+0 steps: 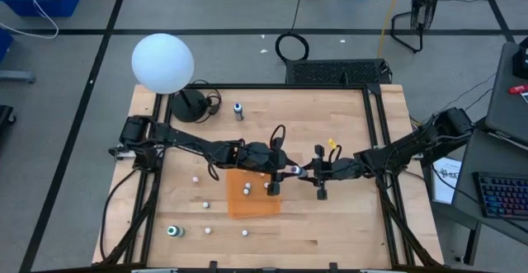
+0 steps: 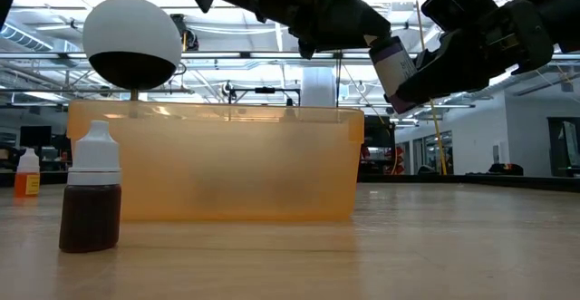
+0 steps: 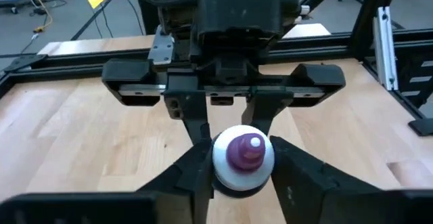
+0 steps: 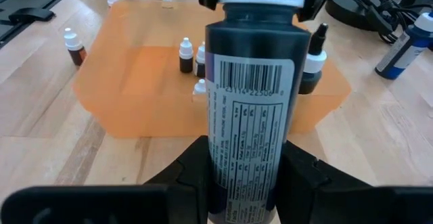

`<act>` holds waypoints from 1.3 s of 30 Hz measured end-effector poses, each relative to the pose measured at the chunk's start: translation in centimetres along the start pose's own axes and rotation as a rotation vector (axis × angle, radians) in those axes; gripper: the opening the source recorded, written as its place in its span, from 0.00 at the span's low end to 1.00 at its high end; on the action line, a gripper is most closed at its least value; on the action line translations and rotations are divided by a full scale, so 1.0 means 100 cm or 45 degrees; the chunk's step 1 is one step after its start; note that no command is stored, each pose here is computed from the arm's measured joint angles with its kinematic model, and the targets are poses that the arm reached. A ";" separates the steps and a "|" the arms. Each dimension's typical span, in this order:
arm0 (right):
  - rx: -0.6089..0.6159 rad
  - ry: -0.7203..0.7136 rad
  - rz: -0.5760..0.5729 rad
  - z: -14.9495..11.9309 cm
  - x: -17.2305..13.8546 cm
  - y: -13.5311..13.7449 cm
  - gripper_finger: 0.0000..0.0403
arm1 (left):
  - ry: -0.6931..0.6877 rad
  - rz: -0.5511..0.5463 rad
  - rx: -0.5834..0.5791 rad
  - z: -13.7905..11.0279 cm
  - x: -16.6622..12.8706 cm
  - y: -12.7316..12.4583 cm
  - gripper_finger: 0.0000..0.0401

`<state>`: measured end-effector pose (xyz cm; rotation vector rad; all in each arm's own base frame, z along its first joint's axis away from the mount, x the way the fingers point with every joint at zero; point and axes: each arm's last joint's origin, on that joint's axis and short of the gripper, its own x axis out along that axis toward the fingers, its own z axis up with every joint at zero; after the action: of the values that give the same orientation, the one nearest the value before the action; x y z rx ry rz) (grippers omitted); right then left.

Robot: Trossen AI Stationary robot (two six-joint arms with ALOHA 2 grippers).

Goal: Pick & Place food coloring
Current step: Put the large violet food coloring bottle into the orange bin

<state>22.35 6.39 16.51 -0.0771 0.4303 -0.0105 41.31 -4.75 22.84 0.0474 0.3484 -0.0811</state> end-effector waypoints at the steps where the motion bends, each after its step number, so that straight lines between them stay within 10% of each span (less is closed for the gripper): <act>1: 0.000 0.000 -0.001 0.000 0.000 0.000 0.26 | 0.003 0.001 0.000 0.000 0.000 0.001 0.33; 7: 0.004 -0.013 0.000 0.001 0.000 0.000 0.26 | 0.005 0.003 0.015 0.000 0.000 0.000 0.31; 18: 0.076 -0.032 0.004 0.003 -0.001 0.000 0.62 | 0.297 0.194 0.136 0.020 -0.063 -0.032 0.31; 30: 0.128 -0.046 0.006 0.004 -0.002 0.000 0.58 | 0.723 0.654 -0.026 -0.014 -0.121 -0.044 0.31; 39: 0.150 -0.043 0.010 0.004 -0.001 0.000 0.54 | 0.662 0.566 -0.266 -0.054 -0.140 -0.006 0.31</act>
<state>22.38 6.41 16.95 0.0402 0.3953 -0.0268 26.31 -4.03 22.51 -0.0635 0.8552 0.4158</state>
